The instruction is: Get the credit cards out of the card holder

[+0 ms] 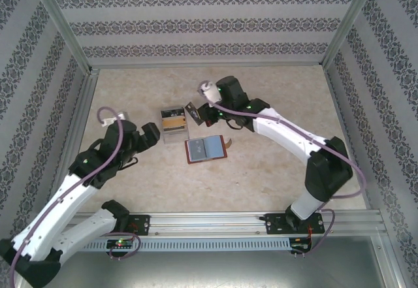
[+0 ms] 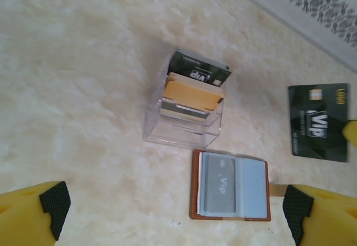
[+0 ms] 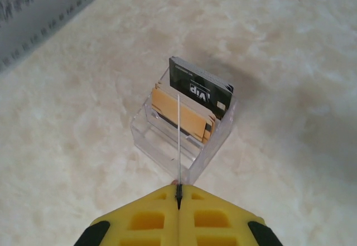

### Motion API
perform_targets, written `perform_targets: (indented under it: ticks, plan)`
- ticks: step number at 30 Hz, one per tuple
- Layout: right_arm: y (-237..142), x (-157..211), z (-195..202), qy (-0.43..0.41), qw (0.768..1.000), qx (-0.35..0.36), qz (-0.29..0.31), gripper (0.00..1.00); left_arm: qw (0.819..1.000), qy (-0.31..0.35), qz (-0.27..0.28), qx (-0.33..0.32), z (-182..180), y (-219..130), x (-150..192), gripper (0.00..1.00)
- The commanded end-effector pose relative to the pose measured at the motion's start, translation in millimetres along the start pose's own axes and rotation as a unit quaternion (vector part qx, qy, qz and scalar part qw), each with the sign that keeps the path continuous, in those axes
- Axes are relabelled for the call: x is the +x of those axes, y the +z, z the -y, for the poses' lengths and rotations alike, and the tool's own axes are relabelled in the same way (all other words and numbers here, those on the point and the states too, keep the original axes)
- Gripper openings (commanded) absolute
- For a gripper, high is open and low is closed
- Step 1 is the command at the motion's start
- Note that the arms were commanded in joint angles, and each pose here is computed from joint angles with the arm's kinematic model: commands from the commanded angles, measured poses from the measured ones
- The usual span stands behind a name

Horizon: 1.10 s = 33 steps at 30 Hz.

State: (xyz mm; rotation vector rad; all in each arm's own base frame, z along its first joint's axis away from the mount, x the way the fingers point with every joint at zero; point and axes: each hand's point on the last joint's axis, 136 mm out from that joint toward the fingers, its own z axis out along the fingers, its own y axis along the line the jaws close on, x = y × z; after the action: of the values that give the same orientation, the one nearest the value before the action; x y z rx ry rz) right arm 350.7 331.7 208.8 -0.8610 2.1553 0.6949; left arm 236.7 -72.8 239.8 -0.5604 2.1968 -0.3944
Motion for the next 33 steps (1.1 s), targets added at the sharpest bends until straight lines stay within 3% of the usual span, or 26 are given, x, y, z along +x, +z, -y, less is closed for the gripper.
perform_targets:
  ticks: [1,9,21,33]
  plan:
    - [18,-5,-2,-0.137,0.99,0.01,-0.019,0.0,0.998,-0.016,0.01,-0.06,-39,-16,5,1.0]
    - [52,-33,-12,-0.306,0.952,0.011,-0.015,0.0,0.997,-0.036,0.016,-0.07,-66,-47,11,1.0]
    - [97,-24,-7,-0.487,0.87,0.027,-0.064,0.0,0.995,-0.057,0.016,-0.078,-84,-67,17,1.0]
    - [123,-22,-2,-0.515,0.854,0.027,-0.075,0.0,0.995,-0.056,0.018,-0.086,-88,-66,18,1.0]
